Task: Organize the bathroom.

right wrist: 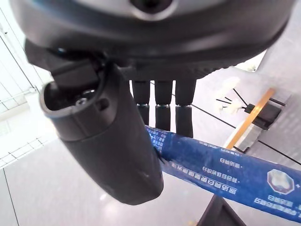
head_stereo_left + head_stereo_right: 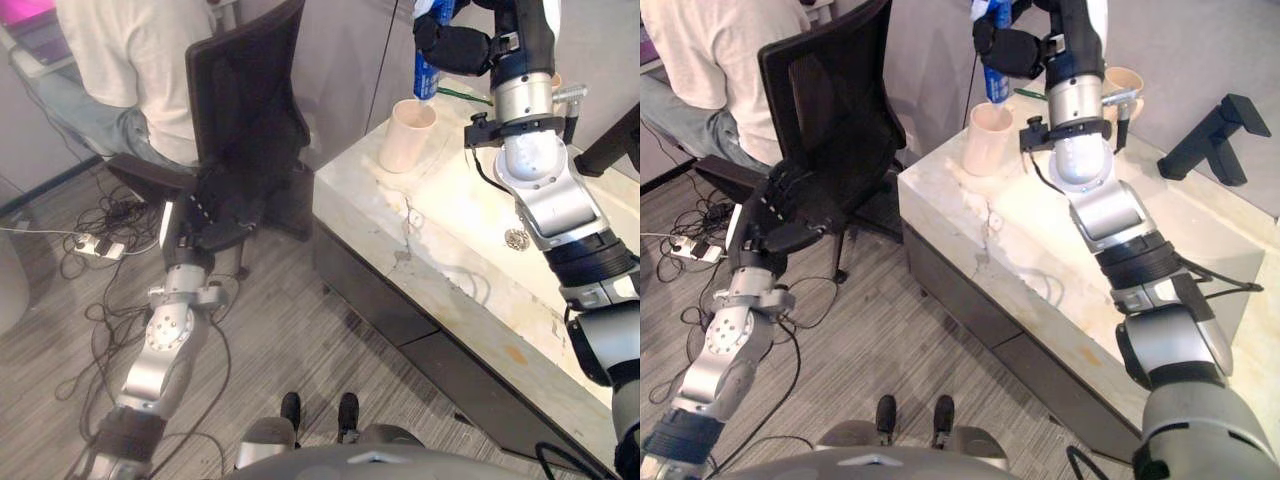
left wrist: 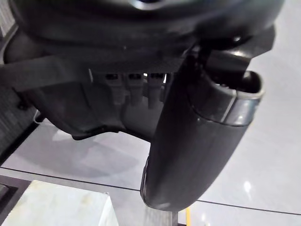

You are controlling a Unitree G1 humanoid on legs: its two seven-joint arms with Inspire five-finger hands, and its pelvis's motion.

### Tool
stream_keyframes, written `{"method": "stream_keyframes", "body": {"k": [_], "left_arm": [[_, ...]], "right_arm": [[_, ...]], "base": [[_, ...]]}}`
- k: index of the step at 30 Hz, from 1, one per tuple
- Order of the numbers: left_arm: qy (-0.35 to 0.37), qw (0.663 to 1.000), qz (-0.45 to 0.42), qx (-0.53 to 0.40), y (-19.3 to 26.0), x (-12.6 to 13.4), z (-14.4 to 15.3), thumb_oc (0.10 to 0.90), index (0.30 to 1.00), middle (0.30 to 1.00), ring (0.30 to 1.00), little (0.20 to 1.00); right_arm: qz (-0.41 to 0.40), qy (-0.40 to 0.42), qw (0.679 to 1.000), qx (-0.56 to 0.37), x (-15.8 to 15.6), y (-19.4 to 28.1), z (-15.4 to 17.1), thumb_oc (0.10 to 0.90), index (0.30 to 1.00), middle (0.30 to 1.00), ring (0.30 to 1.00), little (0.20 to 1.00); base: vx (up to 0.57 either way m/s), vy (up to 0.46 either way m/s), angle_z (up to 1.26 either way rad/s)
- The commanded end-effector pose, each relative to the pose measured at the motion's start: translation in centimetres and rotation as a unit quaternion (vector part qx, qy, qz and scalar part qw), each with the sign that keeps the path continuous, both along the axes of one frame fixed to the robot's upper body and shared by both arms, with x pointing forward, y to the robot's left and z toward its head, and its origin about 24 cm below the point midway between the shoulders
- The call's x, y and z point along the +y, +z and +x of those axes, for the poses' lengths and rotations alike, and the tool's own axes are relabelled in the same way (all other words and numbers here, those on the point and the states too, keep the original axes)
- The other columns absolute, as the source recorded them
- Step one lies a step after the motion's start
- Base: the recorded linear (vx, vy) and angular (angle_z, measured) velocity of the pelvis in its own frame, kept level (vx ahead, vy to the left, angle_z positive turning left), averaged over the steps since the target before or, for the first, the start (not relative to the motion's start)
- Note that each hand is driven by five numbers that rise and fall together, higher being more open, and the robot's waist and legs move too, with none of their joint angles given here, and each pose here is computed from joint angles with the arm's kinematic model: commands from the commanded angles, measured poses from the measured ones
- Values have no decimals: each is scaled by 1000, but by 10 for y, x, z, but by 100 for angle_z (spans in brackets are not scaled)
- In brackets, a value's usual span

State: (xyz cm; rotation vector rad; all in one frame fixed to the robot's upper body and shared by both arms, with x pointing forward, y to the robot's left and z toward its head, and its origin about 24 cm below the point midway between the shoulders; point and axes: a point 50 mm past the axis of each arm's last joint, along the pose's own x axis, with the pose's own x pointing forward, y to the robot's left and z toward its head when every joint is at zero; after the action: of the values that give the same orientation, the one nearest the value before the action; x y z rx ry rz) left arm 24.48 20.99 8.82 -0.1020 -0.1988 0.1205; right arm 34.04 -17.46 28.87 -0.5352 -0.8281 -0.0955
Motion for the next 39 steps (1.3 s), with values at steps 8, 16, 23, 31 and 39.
{"method": "stream_keyframes", "body": {"k": [8, 16, 23, 31, 39], "left_arm": [[-23, 996, 26, -85, 32, 4, -6, 800, 900, 900, 900, 900], [-22, 997, 24, -71, 28, 6, -7, 800, 900, 900, 900, 900], [-20, 998, 24, -61, 25, 8, -9, 800, 900, 900, 900, 900], [-12, 998, 34, -47, 20, 12, -12, 800, 900, 900, 900, 900], [-10, 998, 40, -41, 19, 15, -13, 800, 900, 900, 900, 900]], "right_arm": [[32, 3, 994, -104, -6, 36, -11, 400, 300, 300, 300, 300], [33, -8, 995, -99, -11, 32, -9, 400, 300, 300, 300, 300], [32, -12, 995, -94, -15, 29, -9, 400, 300, 300, 300, 300], [42, -23, 996, -80, -22, 18, -8, 400, 300, 300, 300, 300], [50, -24, 996, -62, -25, 3, -9, 400, 300, 300, 300, 300]], "base": [[78, -57, 1], [92, -41, 6], [98, -30, 6], [73, -31, 6], [8, -6, 1]]}}
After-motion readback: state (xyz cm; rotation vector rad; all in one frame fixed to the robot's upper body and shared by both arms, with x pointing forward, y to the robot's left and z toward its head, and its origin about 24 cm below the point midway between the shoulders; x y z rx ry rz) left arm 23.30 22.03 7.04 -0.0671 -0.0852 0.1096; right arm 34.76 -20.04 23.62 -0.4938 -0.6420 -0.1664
